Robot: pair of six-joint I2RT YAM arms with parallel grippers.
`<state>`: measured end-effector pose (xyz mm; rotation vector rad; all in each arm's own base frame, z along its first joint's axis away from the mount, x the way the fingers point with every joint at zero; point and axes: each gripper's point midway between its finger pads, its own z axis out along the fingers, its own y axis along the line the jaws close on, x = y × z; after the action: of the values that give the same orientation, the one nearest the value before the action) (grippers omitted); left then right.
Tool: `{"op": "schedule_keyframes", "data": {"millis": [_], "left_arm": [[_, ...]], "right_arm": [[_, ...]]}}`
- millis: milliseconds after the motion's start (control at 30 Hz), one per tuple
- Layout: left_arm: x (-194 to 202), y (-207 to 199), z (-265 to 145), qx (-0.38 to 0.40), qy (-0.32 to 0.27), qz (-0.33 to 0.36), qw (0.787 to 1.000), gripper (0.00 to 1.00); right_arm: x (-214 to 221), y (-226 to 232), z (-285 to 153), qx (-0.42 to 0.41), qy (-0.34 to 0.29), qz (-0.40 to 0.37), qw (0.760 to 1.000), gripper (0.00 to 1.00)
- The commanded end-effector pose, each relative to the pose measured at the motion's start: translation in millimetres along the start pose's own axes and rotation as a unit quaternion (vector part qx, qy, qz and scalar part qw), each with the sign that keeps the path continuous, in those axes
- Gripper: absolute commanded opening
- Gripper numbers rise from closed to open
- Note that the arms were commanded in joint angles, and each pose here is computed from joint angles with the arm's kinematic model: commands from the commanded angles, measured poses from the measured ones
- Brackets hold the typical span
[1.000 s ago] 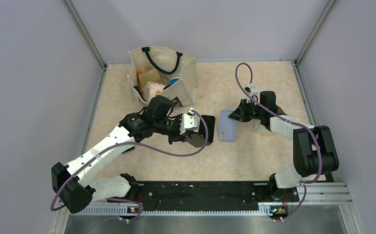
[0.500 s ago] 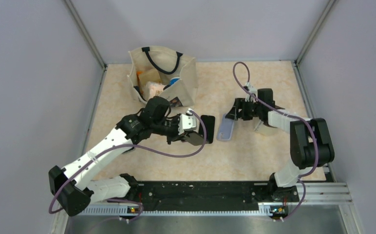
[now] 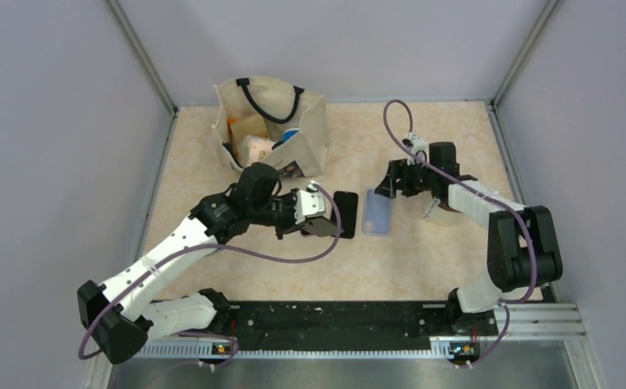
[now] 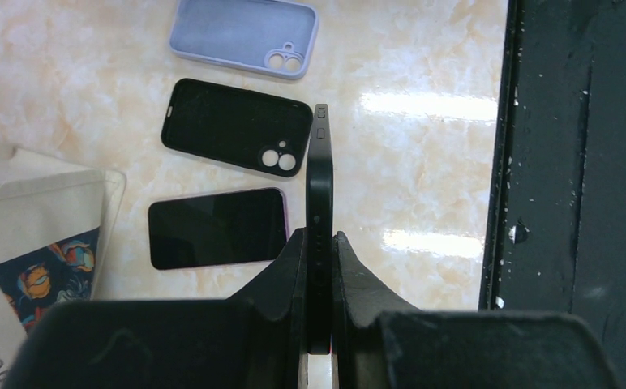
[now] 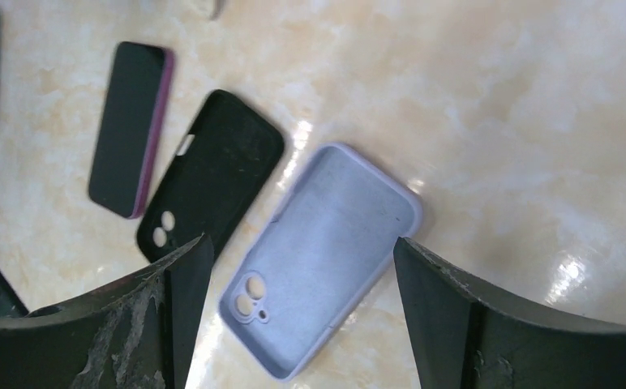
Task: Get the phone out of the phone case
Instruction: Place the phone case at the center of the board, then place the phone at the center of the board.
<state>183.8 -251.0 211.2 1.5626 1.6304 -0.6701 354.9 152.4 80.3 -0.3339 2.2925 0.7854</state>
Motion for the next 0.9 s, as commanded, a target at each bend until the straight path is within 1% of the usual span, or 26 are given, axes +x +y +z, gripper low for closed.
{"op": "schedule_keyframes", "data": {"millis": [0,67,200,267,333,433,567,867], "left_arm": [[-30.3,25.3,-11.8,-0.063,-0.050,0.021,0.997,0.00],[-30.7,28.8,-12.1,-0.067,-0.050,0.018,0.996,0.00],[-25.4,35.3,-10.4,-0.066,-0.041,0.015,0.997,0.00],[-23.5,38.7,-9.9,-0.064,-0.041,0.008,0.997,0.00],[-26.2,40.2,-8.9,-0.060,-0.051,0.001,0.997,0.00],[-37.4,37.1,-6.3,-0.042,-0.079,-0.004,0.996,0.00],[-46.6,30.7,-1.2,-0.011,-0.098,-0.019,0.995,0.00],[-64.6,24.0,7.6,0.038,-0.132,-0.042,0.990,0.00]], "right_arm": [[-48.0,64.2,-28.2,-0.098,-0.082,-0.114,0.985,0.81],[-45.3,95.6,-40.6,-0.153,-0.096,-0.169,0.969,0.81],[-29.8,148.7,-72.7,-0.234,-0.121,-0.286,0.921,0.81],[-18.4,168.8,-86.2,-0.274,-0.121,-0.319,0.899,0.81],[-7.9,183.8,-96.3,-0.308,-0.115,-0.334,0.883,0.81],[3.5,196.8,-101.5,-0.340,-0.105,-0.343,0.869,0.81],[15.8,210.9,-100.2,-0.370,-0.087,-0.354,0.854,0.81],[27.8,228.4,-89.9,-0.400,-0.063,-0.369,0.837,0.78]]}}
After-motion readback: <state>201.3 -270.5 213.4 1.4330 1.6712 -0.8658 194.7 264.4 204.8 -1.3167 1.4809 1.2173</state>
